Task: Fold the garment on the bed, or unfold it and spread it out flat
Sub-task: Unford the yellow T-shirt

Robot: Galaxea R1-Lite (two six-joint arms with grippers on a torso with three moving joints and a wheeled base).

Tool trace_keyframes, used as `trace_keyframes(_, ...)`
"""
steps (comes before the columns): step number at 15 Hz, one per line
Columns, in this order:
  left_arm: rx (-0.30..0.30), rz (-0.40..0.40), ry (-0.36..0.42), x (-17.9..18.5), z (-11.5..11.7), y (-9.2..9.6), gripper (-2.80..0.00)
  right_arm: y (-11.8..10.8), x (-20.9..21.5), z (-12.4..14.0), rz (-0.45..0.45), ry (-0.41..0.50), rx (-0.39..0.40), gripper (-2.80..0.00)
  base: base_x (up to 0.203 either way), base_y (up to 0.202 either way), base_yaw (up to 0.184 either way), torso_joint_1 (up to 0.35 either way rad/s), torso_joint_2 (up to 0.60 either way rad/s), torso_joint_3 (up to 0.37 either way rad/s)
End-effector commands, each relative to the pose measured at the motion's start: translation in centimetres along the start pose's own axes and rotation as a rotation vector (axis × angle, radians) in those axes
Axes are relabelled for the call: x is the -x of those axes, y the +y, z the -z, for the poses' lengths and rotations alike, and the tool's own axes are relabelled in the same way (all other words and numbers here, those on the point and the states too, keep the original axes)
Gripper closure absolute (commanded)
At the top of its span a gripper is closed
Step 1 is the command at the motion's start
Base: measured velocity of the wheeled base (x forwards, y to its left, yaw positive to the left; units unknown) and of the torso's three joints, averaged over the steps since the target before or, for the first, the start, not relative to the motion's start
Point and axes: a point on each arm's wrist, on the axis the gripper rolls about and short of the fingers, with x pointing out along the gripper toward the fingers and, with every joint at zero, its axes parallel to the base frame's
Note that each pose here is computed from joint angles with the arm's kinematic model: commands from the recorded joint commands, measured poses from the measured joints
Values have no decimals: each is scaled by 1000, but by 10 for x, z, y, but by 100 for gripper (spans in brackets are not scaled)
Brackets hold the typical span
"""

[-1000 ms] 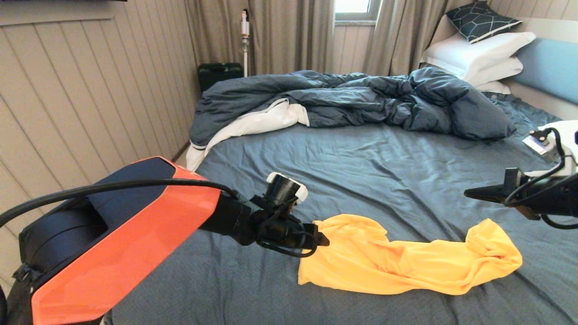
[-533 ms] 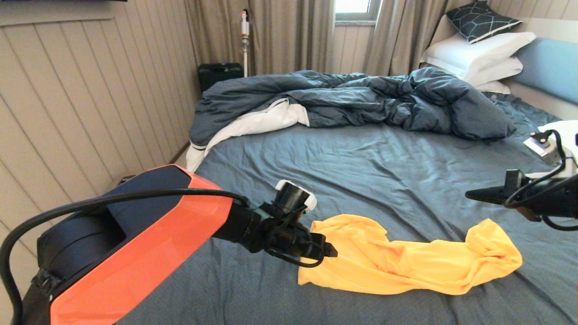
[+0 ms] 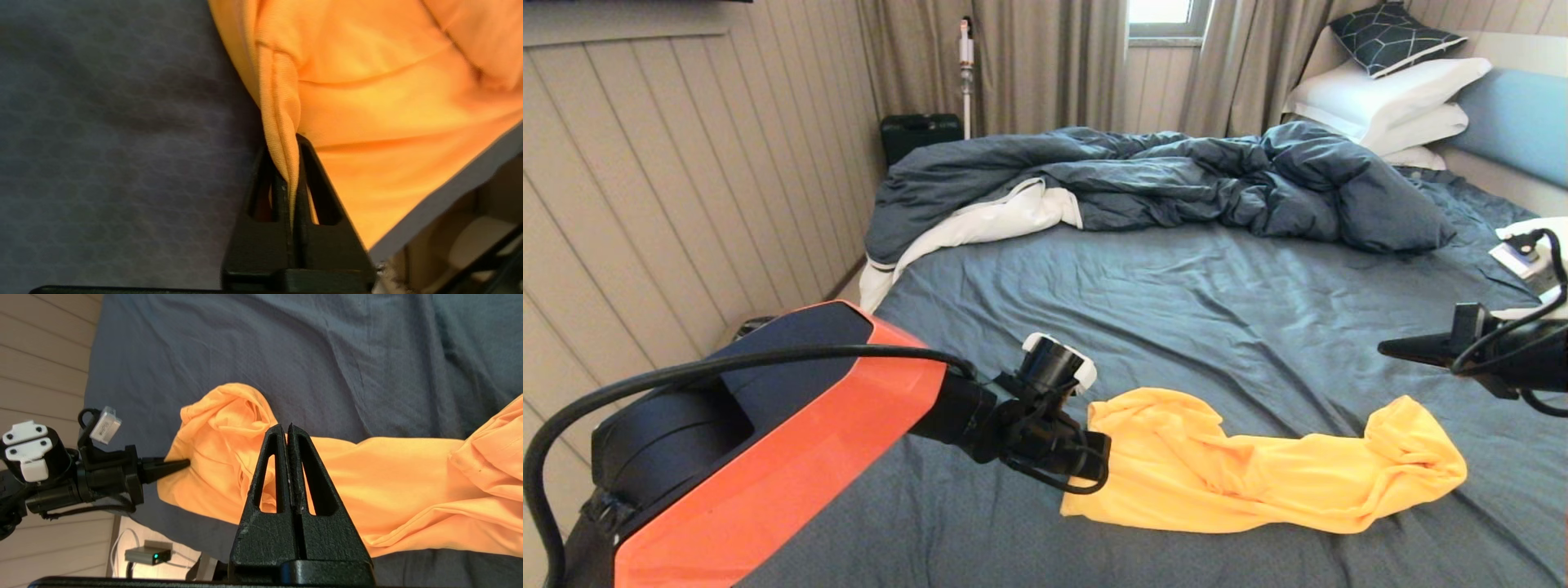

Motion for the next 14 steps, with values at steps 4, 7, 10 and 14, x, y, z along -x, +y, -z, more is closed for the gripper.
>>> trace_keyframes(4,2,5,-20,14,-2,-4,0,6,14,-1,3,-36,16,0,0,0,0,0,0,0)
trace_keyframes(7,39,-25,-32,31,0,15,0,8,18,3,3,-39,20,0,0,0,0,0,0,0)
trace_keyframes(10,84,-72,-75,48,7,48,0,11,21,7,0,-40,22,0,0,0,0,0,0,0)
trace_keyframes(14,155,-137,-143,86,10,87,0,14,24,11,-1,-38,22,0,0,0,0,0,0,0)
